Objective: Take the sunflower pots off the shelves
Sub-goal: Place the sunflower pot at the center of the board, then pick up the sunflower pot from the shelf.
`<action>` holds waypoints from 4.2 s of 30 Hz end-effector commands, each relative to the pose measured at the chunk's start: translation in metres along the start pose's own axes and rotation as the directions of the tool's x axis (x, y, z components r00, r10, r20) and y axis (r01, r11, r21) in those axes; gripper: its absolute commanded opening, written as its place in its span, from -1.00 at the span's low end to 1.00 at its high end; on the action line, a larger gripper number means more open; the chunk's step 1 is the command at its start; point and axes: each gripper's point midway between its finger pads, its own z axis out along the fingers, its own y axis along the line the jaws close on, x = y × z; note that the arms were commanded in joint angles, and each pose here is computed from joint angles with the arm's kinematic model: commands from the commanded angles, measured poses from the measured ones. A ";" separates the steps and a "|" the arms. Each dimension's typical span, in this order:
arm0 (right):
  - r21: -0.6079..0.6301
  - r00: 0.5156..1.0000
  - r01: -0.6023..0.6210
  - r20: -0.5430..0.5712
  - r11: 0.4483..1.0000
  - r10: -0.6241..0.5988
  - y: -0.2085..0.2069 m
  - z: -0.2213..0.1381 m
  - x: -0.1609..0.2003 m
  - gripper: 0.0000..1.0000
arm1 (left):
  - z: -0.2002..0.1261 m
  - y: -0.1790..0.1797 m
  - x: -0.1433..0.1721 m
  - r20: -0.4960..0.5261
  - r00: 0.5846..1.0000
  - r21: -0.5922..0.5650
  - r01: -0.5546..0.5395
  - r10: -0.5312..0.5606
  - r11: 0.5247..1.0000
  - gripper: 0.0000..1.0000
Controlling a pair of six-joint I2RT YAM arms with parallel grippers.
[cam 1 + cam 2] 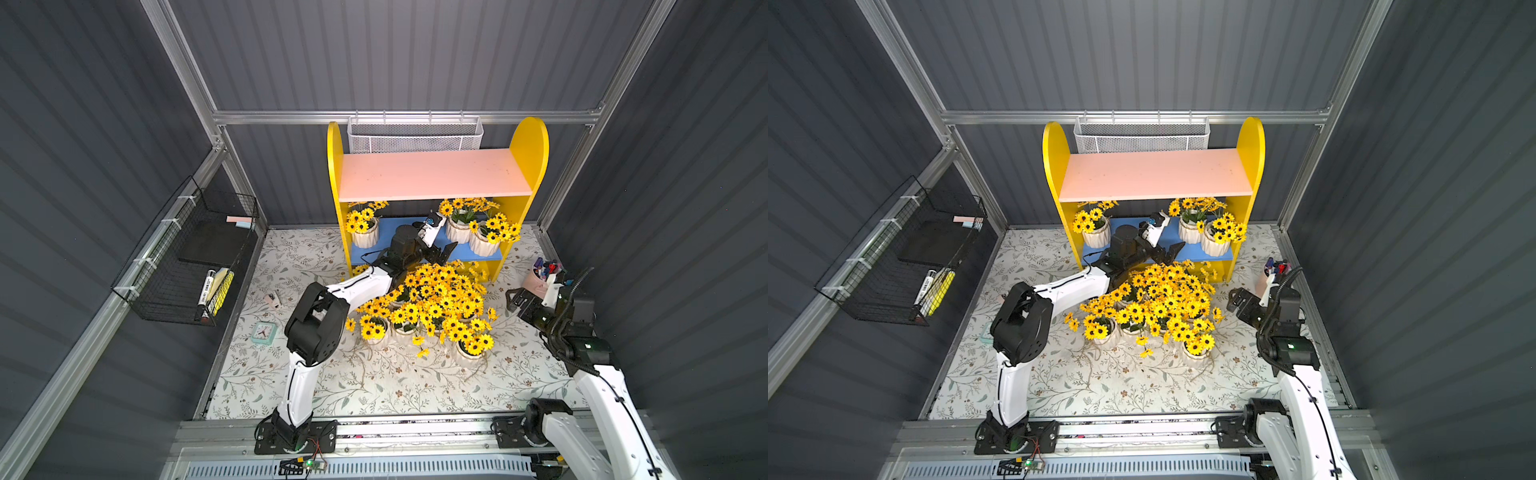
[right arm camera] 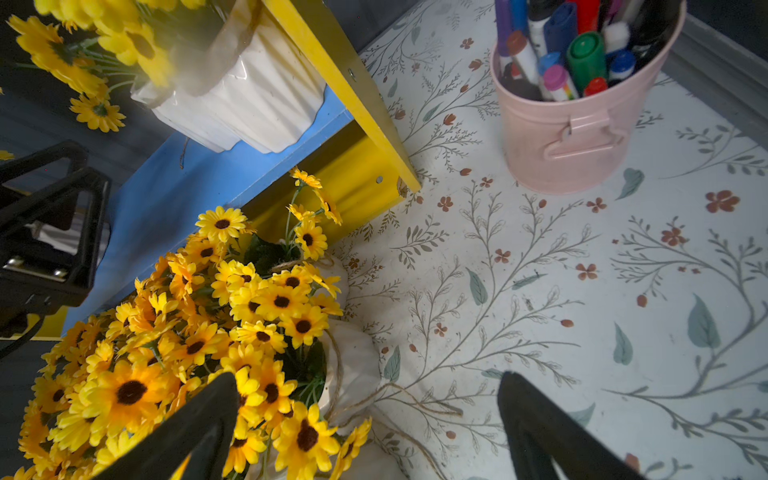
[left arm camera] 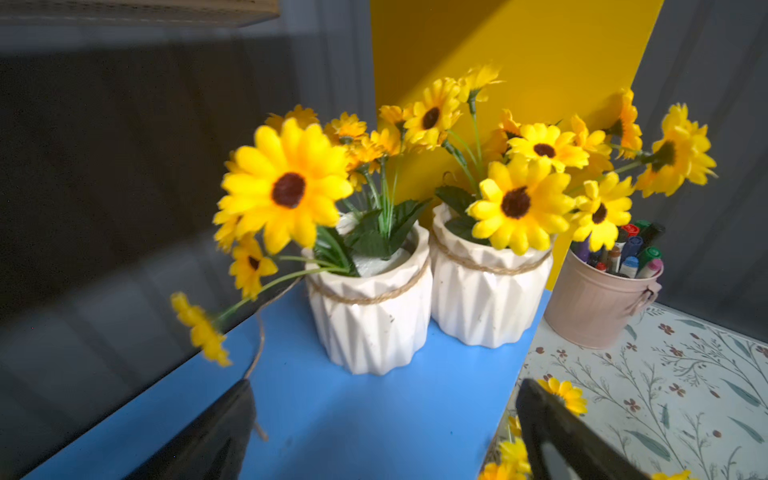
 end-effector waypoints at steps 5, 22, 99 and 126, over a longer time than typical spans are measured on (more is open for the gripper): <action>-0.017 1.000 0.006 0.022 1.000 -0.006 0.006 0.001 -0.010 0.98 | 0.028 0.012 -0.008 0.093 0.993 0.056 -0.082 0.077 0.995 0.99; -0.039 1.000 0.013 0.023 0.999 -0.012 0.008 0.000 -0.007 0.98 | 0.067 0.024 0.004 0.157 0.985 0.183 -0.096 0.068 0.978 0.99; -0.093 0.999 0.031 0.048 0.995 -0.027 0.019 -0.010 -0.011 0.98 | 0.025 0.033 -0.006 0.107 0.994 0.114 -0.007 -0.005 0.993 0.99; -0.088 0.998 0.036 0.056 0.995 -0.031 0.017 -0.011 -0.009 0.98 | 0.056 0.032 0.034 0.018 1.000 0.103 0.013 -0.015 0.995 0.99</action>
